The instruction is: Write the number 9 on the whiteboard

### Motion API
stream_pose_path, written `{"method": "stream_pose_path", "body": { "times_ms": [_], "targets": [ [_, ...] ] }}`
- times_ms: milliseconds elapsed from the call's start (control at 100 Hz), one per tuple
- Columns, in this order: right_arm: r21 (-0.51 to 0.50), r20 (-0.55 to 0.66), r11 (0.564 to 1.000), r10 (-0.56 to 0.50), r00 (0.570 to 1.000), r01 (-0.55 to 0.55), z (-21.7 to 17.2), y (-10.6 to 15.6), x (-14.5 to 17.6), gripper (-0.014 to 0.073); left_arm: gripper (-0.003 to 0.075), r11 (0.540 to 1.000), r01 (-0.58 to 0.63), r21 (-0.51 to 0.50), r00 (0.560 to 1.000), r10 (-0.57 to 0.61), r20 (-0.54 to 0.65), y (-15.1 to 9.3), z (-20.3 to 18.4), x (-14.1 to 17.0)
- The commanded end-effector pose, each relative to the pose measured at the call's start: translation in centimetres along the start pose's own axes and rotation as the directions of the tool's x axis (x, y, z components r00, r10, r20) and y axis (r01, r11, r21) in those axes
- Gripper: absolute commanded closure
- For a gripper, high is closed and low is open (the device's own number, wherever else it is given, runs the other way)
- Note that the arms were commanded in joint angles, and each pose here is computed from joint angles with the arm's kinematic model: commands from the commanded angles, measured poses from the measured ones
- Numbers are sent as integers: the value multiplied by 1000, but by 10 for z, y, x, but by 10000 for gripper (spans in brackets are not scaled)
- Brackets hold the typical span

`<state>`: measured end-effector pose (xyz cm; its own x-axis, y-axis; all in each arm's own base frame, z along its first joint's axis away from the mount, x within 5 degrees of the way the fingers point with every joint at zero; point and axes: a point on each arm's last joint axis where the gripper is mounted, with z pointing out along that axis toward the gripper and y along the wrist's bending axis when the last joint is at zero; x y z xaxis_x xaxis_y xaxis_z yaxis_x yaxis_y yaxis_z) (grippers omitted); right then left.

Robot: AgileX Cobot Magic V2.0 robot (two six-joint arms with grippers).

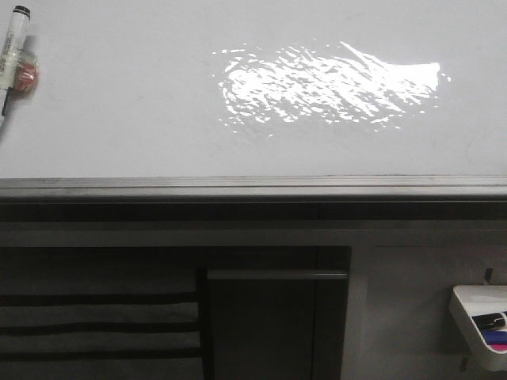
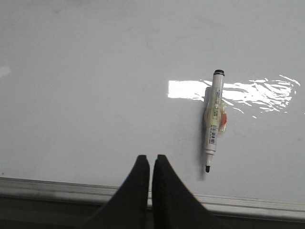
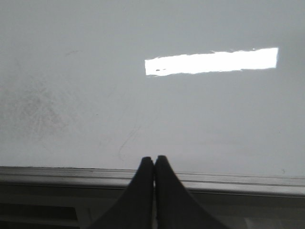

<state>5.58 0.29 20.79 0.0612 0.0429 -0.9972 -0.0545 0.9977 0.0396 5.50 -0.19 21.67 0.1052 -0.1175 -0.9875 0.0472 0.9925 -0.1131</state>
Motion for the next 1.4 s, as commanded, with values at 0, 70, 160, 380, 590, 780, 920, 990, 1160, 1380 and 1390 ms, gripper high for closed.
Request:
{"method": "stream_pose_path", "body": {
  "times_ms": [0,70,160,380,590,780,920,990,1160,1380,1390],
  "targets": [
    [3,73,1000,-18,997,18,-1,0,1,667,741,1000,16,14,998,-17,68,0,-2,2],
    [3,73,1000,-18,997,18,-1,0,1,667,741,1000,16,14,998,-17,68,0,-2,2],
    [3,82,1000,-18,996,18,-1,0,0,667,741,1000,16,16,997,-17,77,0,-2,1],
    [2,135,999,-35,990,35,-2,0,-9,667,741,999,17,31,985,-22,170,-2,-3,-10],
    [6,152,999,-35,988,35,-8,1,-46,667,741,998,42,42,969,-51,241,-6,-10,-54],
    [12,104,999,-37,994,36,-10,3,-91,667,741,998,48,27,986,-52,157,-12,-15,-108],
    [29,-6,997,-75,997,75,2,2,-121,667,741,1000,-20,-3,1000,20,-12,-15,-1,-134],
    [34,-70,996,-82,994,85,11,2,-132,667,741,999,-43,-9,995,42,-92,-16,11,-141],
    [32,-129,996,-79,989,84,32,2,-146,667,741,999,-44,-16,981,40,-190,-16,36,-144],
    [28,-94,996,-80,992,83,39,3,-149,667,741,999,-45,-21,965,38,-259,-15,51,-135],
    [28,-94,996,-80,992,83,39,3,-149,667,741,999,-45,-21,965,38,-259,-15,51,-135]
  ]
}}
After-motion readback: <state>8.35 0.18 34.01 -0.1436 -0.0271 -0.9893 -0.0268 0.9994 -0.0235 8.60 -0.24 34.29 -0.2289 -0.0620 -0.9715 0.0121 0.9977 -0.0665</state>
